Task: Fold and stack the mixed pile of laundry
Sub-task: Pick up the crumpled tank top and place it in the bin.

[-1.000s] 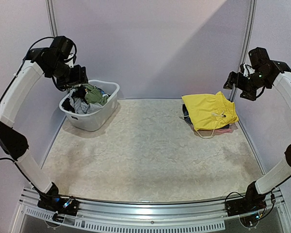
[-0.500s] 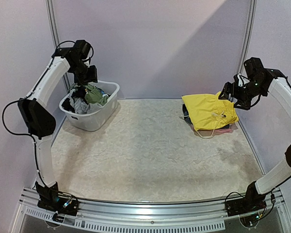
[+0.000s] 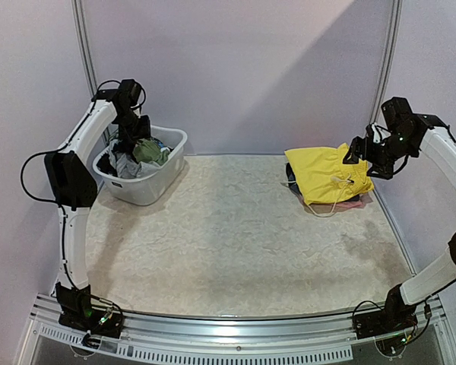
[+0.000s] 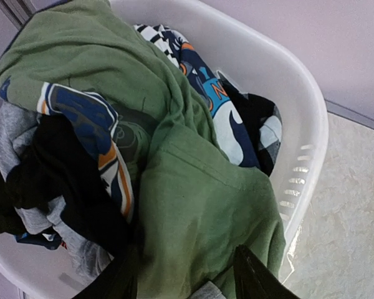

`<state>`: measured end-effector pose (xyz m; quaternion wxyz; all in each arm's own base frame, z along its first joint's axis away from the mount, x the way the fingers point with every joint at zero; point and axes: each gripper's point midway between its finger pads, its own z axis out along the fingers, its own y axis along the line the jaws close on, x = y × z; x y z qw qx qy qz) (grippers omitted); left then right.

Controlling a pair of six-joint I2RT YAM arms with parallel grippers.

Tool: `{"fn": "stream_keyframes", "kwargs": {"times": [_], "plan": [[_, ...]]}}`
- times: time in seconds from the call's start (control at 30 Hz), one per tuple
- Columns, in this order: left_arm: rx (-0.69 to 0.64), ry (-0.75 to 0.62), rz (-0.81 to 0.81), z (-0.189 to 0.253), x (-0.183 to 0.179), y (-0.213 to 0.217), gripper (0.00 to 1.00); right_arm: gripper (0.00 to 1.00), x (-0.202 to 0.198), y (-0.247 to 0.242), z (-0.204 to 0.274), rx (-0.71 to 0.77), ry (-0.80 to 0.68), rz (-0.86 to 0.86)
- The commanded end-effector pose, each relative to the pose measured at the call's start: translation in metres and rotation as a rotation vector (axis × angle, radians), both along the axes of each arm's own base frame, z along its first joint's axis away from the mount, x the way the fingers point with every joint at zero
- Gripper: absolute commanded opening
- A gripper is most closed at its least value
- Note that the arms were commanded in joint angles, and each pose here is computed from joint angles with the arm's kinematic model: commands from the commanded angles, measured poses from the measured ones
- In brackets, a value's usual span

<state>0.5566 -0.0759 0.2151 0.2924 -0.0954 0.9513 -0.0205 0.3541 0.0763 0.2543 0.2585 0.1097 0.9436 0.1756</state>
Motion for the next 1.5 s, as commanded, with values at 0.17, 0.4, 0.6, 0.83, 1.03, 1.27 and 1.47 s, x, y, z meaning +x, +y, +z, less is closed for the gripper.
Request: {"fn": "stream_keyframes", "kwargs": {"times": [0.17, 0.4, 0.6, 0.83, 1.03, 1.27, 1.47], "plan": [[-0.018, 0.019, -0.026, -0.031, 0.021, 0.014, 0.52, 0.93, 0.004, -0.005, -0.001, 0.015, -0.009, -0.068], [-0.041, 0.027, -0.029, -0.038, 0.023, 0.012, 0.36, 0.92, 0.009, -0.006, -0.001, 0.013, -0.001, -0.087], [-0.050, -0.002, -0.025, -0.024, 0.023, 0.010, 0.00, 0.92, 0.010, -0.006, -0.003, 0.011, 0.007, -0.089], [-0.120, -0.115, -0.068, 0.024, 0.023, -0.013, 0.00, 0.91, 0.011, -0.004, -0.001, 0.021, -0.001, -0.080], [-0.297, -0.361, -0.127, 0.122, 0.021, -0.044, 0.00, 0.91, 0.011, 0.000, 0.006, 0.034, -0.018, -0.061], [-0.526, -0.620, -0.273, 0.238, -0.008, -0.086, 0.00, 0.91, 0.006, 0.003, 0.012, 0.044, -0.031, -0.047], [-0.626, -0.721, -0.346, 0.294, -0.041, -0.102, 0.00, 0.91, 0.000, 0.005, 0.017, 0.047, -0.045, -0.036]]}}
